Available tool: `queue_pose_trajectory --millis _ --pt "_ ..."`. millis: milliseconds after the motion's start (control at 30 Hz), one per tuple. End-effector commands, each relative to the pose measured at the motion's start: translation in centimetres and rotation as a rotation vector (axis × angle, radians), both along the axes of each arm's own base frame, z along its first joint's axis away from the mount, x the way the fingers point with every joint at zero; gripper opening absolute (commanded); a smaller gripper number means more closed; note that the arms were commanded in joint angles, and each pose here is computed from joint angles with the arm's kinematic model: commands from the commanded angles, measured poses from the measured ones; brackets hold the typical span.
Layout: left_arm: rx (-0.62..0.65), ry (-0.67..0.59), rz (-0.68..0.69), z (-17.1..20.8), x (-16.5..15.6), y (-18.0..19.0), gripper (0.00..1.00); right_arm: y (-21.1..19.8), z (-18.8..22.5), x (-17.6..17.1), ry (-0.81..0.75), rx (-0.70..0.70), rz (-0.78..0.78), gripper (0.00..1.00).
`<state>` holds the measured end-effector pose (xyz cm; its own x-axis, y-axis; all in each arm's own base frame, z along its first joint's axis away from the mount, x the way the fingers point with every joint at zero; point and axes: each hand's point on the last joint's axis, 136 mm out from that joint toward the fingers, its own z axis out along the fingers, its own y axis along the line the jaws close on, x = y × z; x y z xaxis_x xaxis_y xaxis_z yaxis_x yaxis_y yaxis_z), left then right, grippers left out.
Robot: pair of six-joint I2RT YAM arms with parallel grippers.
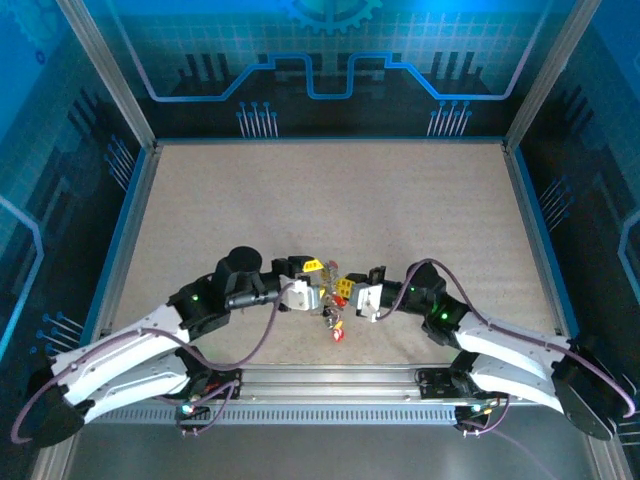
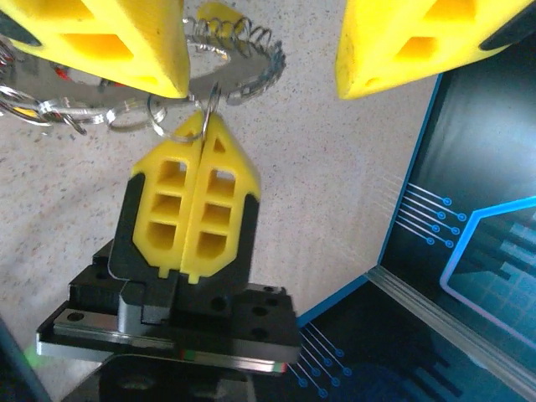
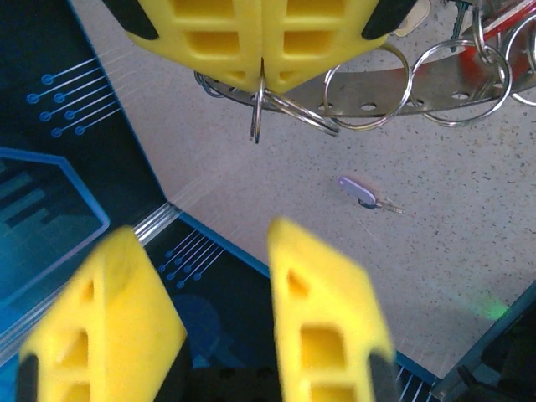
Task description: Put the keys on the keyring
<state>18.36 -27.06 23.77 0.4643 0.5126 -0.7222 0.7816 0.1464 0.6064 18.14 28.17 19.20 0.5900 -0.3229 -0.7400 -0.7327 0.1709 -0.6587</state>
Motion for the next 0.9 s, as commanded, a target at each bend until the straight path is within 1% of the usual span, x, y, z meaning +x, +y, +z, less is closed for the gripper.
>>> queue_pose_trajectory --millis 0,133,200,300,467,633,767,867 --pt "-0.08 0.09 0.015 1.8 -1.6 1.0 0.51 -0.5 3.4 -0.9 -0.145 0.073 0.02 0.0" --pt "-0.155 0.087 0.041 2.9 -2.5 2.5 0.51 -1.1 4.1 -1.8 -0.195 0.075 0.036 0.0" --pt "-0.167 0.079 0.019 2.8 -3.2 2.8 0.52 -1.2 4.2 -2.0 -0.204 0.067 0.041 0.0" --pt "-0.145 0.061 -0.038 1.9 -3.9 2.4 0.51 -1.0 4.3 -2.2 -0.197 0.067 0.052 0.0" --pt "-0.135 0.053 -0.092 1.3 -3.3 0.5 0.48 -0.6 4.8 -2.4 -0.18 0.086 0.076 0.0" --pt "-0.123 0.031 -0.129 0.8 -2.3 -1.2 0.46 -0.7 5.2 -2.8 -0.168 0.101 0.092 0.0" --pt "-0.127 0.027 -0.139 0.9 -1.8 -2.1 0.45 -0.7 4.8 -2.8 -0.155 0.095 0.087 0.0" --pt "-0.134 0.012 -0.133 0.9 -1.3 -2.4 0.42 -0.5 4.7 -2.7 -0.146 0.095 0.091 0.0"
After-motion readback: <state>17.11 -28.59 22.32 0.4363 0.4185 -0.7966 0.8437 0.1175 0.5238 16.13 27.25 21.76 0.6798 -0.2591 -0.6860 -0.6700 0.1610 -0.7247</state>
